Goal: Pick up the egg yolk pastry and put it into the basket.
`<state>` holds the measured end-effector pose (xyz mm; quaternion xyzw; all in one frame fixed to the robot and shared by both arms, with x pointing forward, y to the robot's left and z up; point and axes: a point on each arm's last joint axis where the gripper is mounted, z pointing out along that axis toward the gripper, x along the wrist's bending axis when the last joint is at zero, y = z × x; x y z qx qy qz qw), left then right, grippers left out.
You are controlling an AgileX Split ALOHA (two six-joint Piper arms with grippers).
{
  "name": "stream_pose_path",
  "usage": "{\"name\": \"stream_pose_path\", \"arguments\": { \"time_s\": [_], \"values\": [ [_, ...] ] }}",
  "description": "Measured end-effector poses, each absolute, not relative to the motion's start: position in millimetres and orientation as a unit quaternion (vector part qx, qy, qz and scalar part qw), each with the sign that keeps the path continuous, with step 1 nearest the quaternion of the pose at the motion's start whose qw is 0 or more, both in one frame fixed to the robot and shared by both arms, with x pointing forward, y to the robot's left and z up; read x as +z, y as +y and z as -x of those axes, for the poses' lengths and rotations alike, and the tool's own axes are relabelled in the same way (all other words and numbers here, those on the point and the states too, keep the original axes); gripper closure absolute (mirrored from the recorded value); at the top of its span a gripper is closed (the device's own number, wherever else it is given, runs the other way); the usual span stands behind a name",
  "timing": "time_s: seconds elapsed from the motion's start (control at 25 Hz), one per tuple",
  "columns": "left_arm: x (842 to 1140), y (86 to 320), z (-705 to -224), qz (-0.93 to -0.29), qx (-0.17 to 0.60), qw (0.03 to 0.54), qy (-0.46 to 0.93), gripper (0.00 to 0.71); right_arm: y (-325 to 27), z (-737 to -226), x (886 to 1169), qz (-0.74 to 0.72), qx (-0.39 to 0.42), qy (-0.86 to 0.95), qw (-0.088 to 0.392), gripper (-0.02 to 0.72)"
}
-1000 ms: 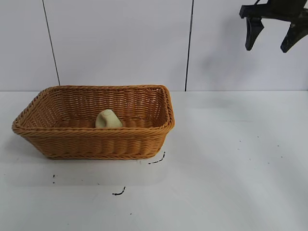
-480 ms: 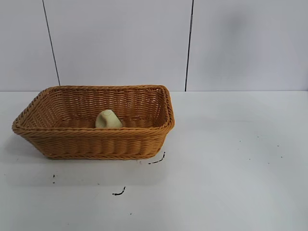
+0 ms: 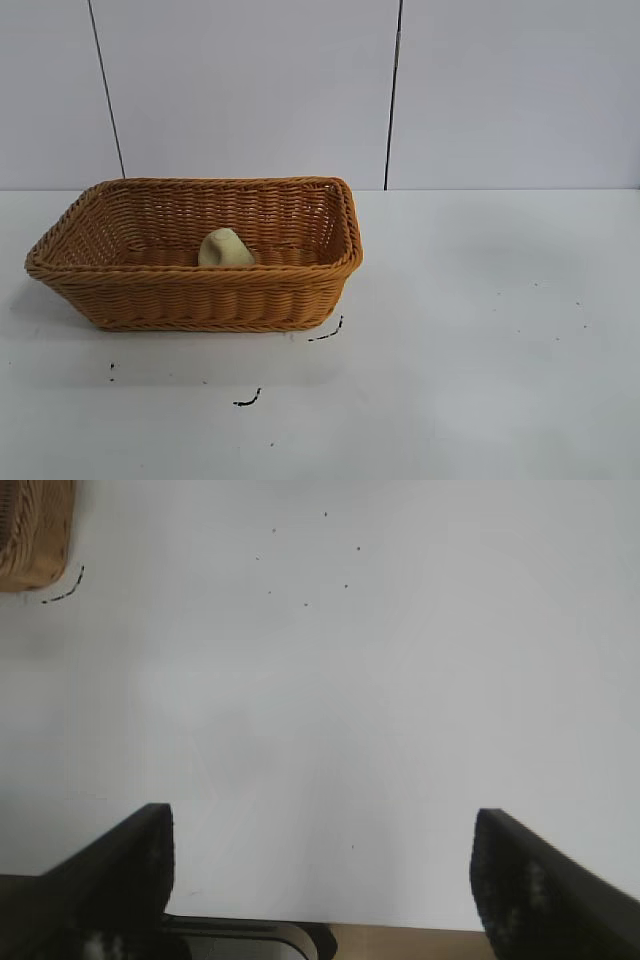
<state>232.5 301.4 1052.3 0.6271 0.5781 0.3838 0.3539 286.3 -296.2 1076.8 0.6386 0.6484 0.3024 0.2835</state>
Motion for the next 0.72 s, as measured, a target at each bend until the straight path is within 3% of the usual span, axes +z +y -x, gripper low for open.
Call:
{"name": "stream_pose_path", "arguments": {
  "time_s": [0.16, 0.52, 0.72],
  "values": [
    [1052, 301, -233, -0.627, 0.384, 0.354, 0.578, 0.014, -297, -266, 1052, -0.627, 0.323, 0.64, 0.305, 0.121],
    [1052, 301, -233, -0.627, 0.384, 0.354, 0.578, 0.014, -297, -237, 1052, -0.595, 0.383, 0.606, 0.363, 0.121],
    [1052, 301, -233, -0.627, 0.384, 0.354, 0.578, 0.014, -297, -236, 1052, -0.593, 0.386, 0.604, 0.366, 0.121]
  ]
}}
